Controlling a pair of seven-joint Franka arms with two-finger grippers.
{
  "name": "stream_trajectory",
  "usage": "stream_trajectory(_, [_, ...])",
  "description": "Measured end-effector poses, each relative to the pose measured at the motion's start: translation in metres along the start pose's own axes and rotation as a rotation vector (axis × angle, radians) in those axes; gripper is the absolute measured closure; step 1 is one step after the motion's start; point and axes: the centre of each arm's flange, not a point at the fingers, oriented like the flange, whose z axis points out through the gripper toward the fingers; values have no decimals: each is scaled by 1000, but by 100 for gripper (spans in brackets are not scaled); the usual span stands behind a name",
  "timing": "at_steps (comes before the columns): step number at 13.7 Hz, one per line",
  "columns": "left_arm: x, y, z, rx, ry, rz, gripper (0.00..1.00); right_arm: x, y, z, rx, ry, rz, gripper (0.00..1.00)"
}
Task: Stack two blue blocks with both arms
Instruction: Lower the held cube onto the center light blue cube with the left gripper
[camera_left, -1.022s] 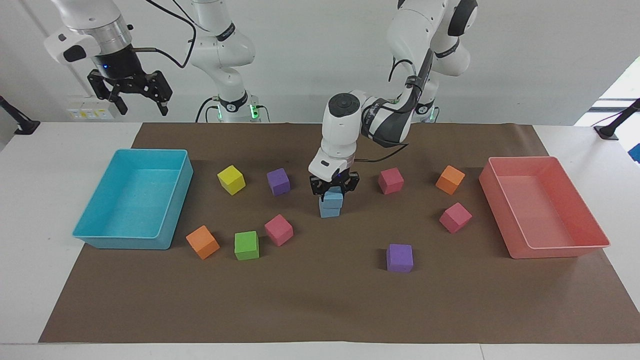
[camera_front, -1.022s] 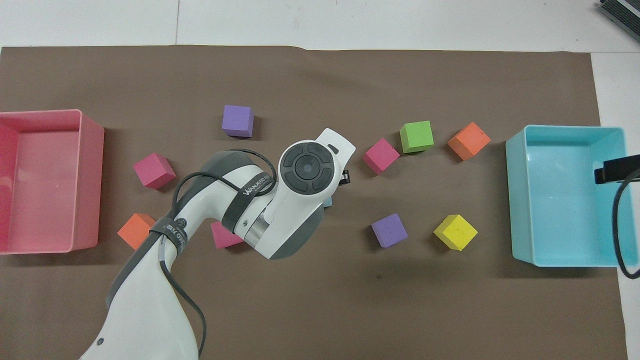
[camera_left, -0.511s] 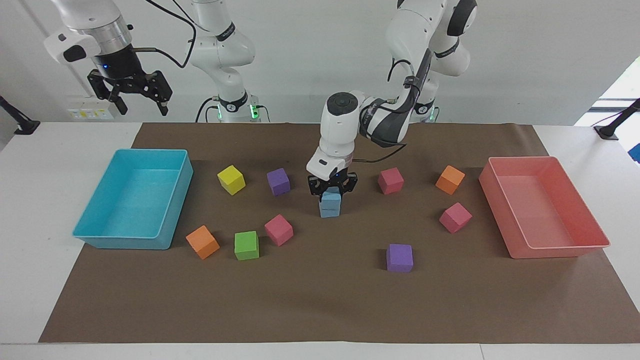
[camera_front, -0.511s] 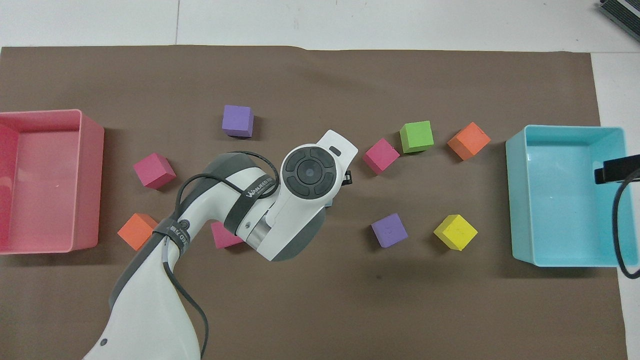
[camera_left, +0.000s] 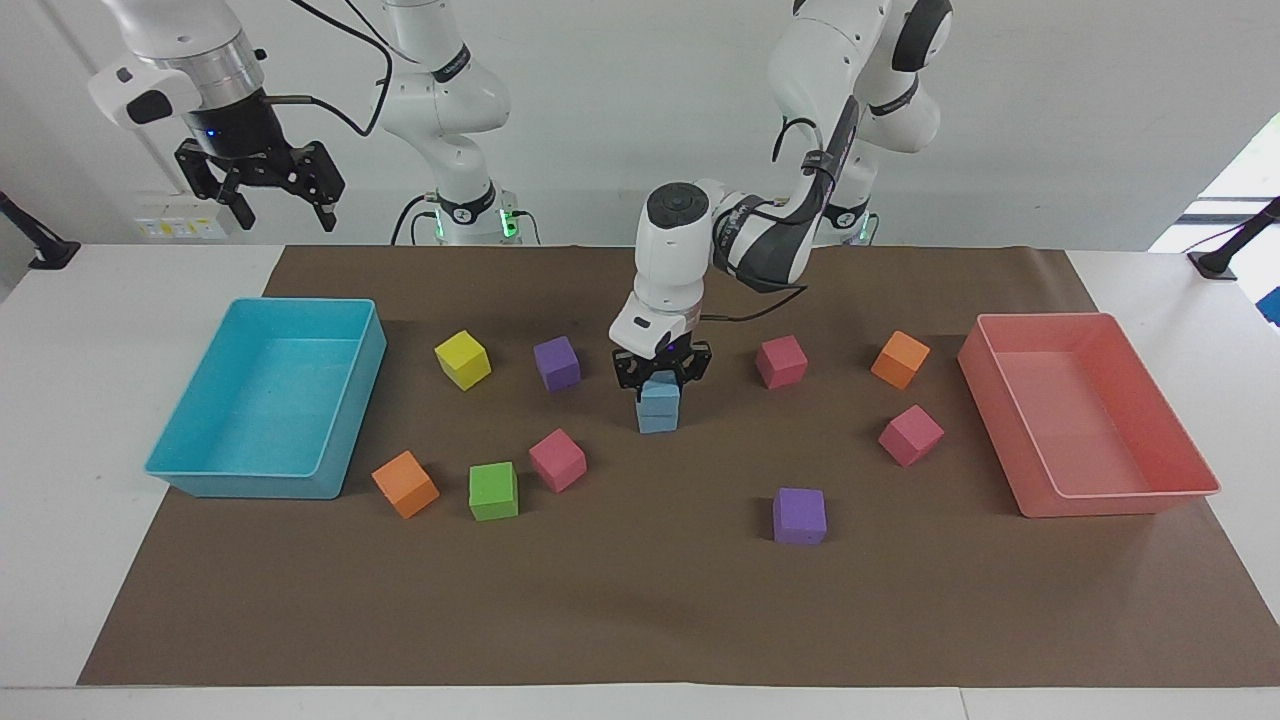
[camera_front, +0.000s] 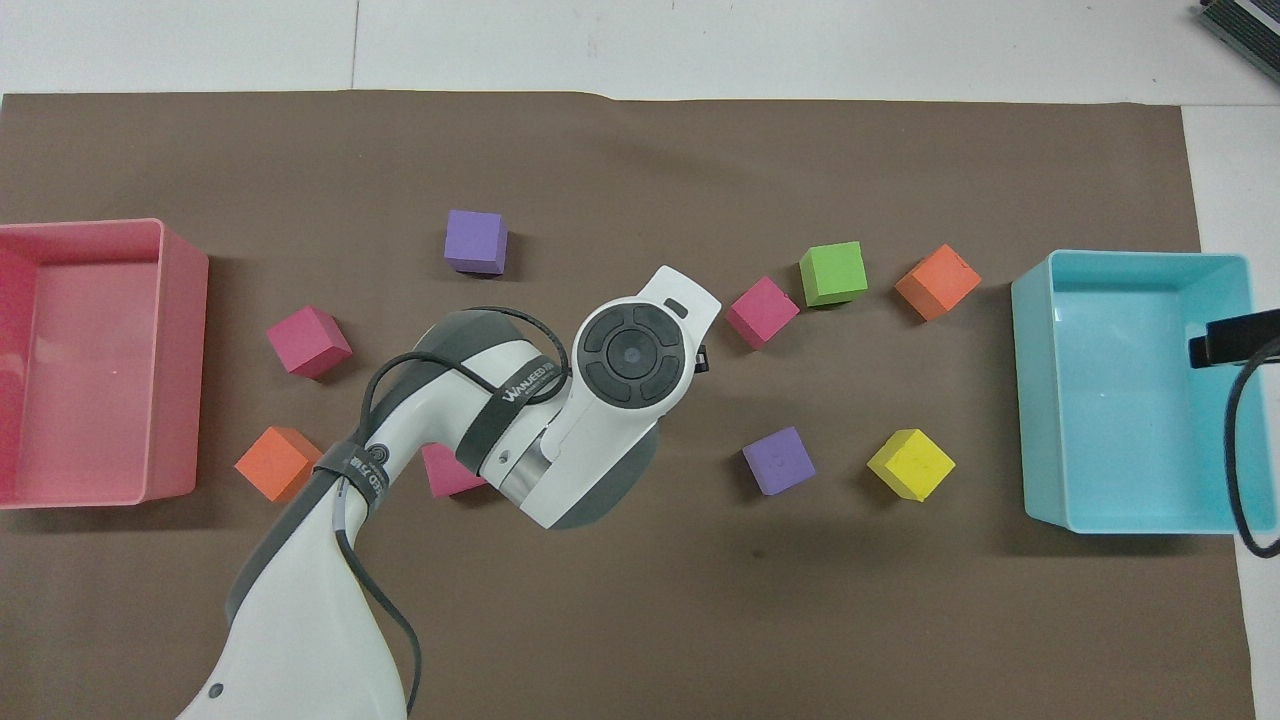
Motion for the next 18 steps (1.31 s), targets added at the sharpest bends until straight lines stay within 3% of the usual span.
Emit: stream_trajectory(18, [-13,2,-11,22,-6,-96,41,0,0,0,0,0,0,0])
